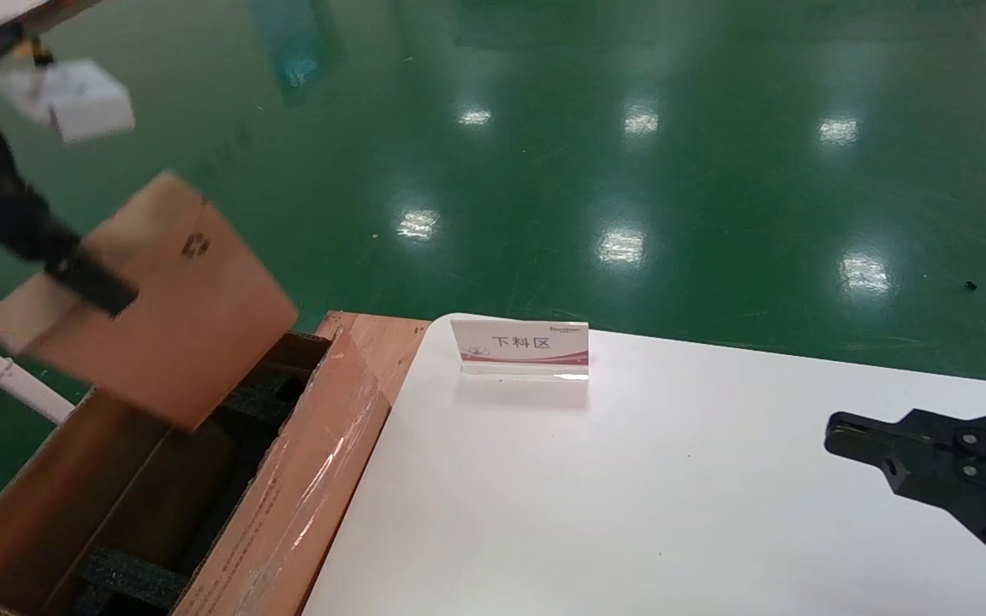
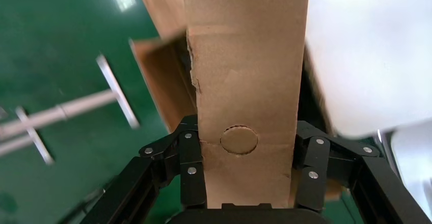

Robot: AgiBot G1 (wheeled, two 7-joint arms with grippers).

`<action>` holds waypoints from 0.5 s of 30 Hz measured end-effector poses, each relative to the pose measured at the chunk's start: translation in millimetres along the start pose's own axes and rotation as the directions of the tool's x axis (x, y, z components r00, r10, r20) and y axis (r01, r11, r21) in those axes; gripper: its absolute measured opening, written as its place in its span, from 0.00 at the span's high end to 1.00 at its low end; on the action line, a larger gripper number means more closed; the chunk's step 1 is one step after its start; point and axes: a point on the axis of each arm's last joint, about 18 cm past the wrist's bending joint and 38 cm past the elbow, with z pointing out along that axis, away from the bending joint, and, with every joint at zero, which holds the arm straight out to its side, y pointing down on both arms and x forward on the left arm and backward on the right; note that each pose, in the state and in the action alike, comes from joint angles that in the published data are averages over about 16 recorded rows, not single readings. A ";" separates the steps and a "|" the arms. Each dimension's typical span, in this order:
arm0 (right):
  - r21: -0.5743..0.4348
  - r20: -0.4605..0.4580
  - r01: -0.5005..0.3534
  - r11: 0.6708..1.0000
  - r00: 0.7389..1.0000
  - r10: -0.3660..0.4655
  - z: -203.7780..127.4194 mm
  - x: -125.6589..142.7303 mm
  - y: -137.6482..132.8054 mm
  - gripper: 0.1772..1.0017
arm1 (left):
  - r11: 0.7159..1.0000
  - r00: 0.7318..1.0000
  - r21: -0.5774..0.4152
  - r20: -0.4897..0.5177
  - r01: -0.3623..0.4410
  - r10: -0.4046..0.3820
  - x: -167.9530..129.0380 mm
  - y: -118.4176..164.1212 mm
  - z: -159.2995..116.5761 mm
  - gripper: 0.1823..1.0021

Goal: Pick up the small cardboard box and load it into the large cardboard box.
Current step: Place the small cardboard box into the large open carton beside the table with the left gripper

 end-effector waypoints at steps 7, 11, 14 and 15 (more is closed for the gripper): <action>0.000 0.000 0.000 1.000 1.000 0.000 0.0 0.0 0.0 0.98 | 0.994 0.999 -0.098 -0.020 0.045 -0.047 -7.6 33.8 30.4 0.82; 0.000 0.000 0.000 1.000 1.000 0.000 0.0 0.0 0.0 0.98 | 0.989 0.997 -0.132 -0.029 0.073 -0.077 -10.2 48.8 48.2 0.82; 0.000 0.000 0.000 1.000 1.000 0.000 0.0 0.0 0.0 0.98 | 0.984 0.995 -0.150 -0.032 0.093 -0.099 -11.8 58.1 61.7 0.82; 0.000 0.000 0.000 1.000 1.000 0.000 0.0 0.0 0.0 0.98 | 0.983 0.994 -0.155 -0.032 0.100 -0.106 -12.3 60.8 66.1 0.83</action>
